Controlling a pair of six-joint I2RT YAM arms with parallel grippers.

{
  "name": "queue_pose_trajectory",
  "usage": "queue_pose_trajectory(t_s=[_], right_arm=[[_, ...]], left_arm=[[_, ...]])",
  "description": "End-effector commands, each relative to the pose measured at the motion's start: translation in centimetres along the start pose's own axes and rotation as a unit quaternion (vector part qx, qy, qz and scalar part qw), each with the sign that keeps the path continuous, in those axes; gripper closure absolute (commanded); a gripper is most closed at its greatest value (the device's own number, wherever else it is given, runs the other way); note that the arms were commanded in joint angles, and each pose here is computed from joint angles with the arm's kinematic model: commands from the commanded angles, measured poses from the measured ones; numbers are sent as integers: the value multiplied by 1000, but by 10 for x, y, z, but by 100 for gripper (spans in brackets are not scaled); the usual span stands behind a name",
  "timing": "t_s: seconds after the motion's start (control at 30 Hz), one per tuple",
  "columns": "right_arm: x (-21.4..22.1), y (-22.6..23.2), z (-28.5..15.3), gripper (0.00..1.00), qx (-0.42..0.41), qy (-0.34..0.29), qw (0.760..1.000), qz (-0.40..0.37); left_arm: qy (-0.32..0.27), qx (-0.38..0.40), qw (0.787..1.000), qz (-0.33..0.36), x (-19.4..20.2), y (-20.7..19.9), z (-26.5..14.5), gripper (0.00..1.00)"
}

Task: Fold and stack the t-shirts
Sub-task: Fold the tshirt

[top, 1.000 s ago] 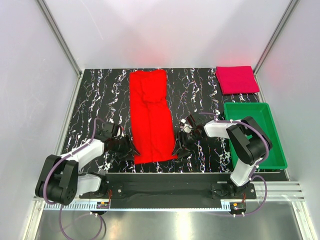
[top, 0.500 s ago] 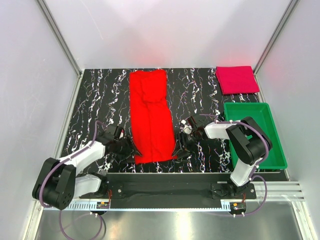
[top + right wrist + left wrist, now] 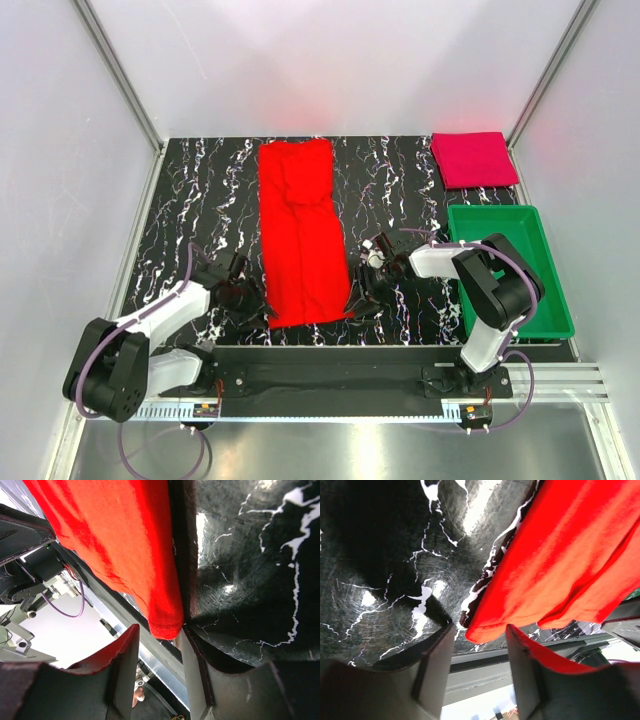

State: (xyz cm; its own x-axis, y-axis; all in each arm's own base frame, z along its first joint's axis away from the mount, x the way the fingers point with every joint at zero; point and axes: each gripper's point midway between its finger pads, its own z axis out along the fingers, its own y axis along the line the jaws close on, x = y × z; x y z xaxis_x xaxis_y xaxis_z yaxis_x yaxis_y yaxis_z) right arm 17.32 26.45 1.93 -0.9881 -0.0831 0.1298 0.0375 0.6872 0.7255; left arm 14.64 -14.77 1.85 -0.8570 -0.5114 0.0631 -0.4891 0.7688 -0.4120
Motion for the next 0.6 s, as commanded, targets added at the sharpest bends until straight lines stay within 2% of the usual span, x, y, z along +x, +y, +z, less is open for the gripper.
queue_pose_trajectory(t_s=[0.0,0.03,0.17,0.23,0.3,0.33,0.37,0.57], right_arm=[[-13,-16,4,54,39,-33,999,-12],[-14,-16,4,55,38,-34,999,-9],[-18,-12,5,60,33,-33,999,-4],[-16,-11,5,71,28,-30,999,-3],[-13,-9,3,82,24,-29,999,0],[-11,-8,3,95,22,-28,999,0],[-6,-7,1,99,19,-28,999,4],[22,2,-9,100,6,-34,999,23]], left_arm=[[-18,-69,997,8,-3,32,9,52],[-18,-70,997,9,-3,33,9,55],[-19,-45,999,19,-4,25,13,80],[-4,-42,999,21,1,26,16,100],[2,-44,999,20,4,29,17,100],[1,-45,999,16,7,33,17,100],[-8,-34,999,16,7,31,13,100],[-33,-7,999,14,10,27,-5,100]])
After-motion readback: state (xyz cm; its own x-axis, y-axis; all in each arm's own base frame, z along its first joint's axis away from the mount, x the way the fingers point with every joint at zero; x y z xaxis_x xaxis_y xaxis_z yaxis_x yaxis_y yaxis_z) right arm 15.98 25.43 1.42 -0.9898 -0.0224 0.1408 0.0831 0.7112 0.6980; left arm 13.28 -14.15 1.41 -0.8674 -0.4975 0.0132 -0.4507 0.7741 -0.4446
